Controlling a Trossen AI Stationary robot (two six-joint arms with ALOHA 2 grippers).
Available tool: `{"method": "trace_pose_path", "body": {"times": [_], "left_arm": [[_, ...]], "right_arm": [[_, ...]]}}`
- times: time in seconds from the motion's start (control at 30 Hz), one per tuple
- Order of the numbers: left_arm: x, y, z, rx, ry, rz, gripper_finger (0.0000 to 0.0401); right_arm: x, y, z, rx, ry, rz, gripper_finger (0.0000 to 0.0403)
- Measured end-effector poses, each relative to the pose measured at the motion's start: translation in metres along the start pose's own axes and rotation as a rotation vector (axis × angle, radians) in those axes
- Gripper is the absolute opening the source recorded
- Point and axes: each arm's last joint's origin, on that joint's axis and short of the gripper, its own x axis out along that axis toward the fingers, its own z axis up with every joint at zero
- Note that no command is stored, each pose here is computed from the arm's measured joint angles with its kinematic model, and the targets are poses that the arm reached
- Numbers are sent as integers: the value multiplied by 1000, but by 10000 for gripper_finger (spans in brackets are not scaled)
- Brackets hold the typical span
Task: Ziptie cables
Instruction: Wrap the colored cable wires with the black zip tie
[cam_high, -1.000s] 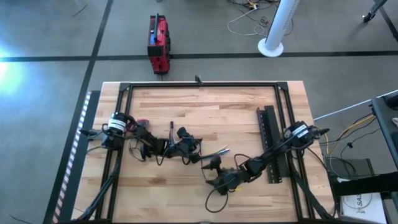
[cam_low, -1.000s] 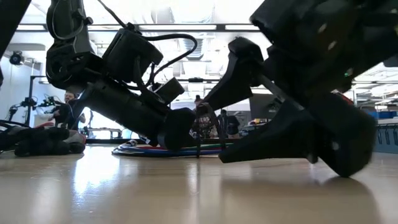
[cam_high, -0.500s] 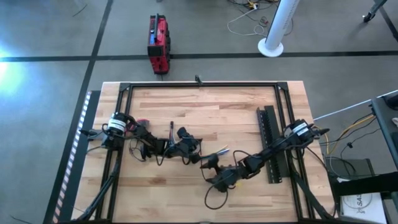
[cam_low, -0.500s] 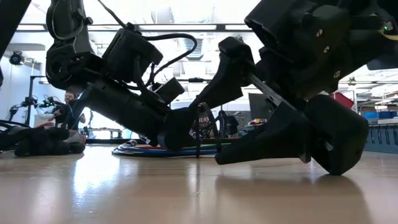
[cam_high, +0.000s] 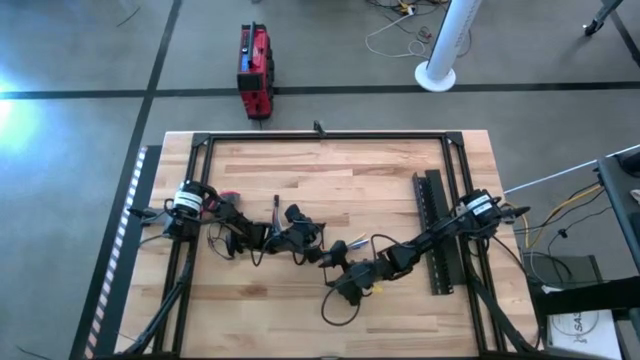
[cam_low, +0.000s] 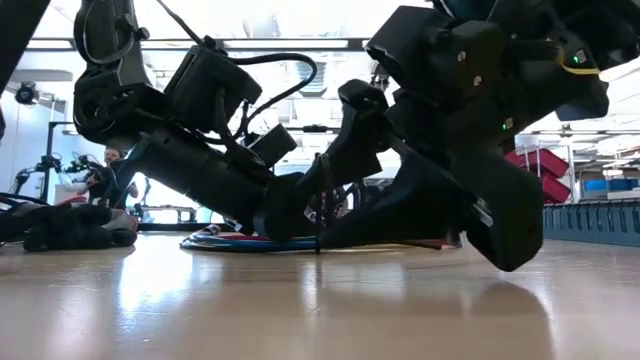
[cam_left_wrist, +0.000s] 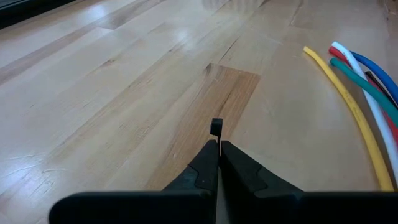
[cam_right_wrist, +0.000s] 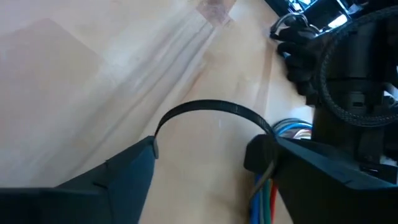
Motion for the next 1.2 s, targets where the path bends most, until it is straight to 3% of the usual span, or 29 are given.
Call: {"method": "trace_pose_path", "body": {"times": [0.3,0.8,1.0,1.2], "left_arm": [[0,0,0,0,0,0,0],[0,0,0,0,0,1,0],[0,0,0,0,0,1,0],[0,0,0,0,0,1,0]], "right_arm": [[0,0,0,8,-2,1,183],[0,0,2,8,-10,2,76],[0,0,2,3,-14,13,58],[0,1,3,-6,-55,63,73]]}}
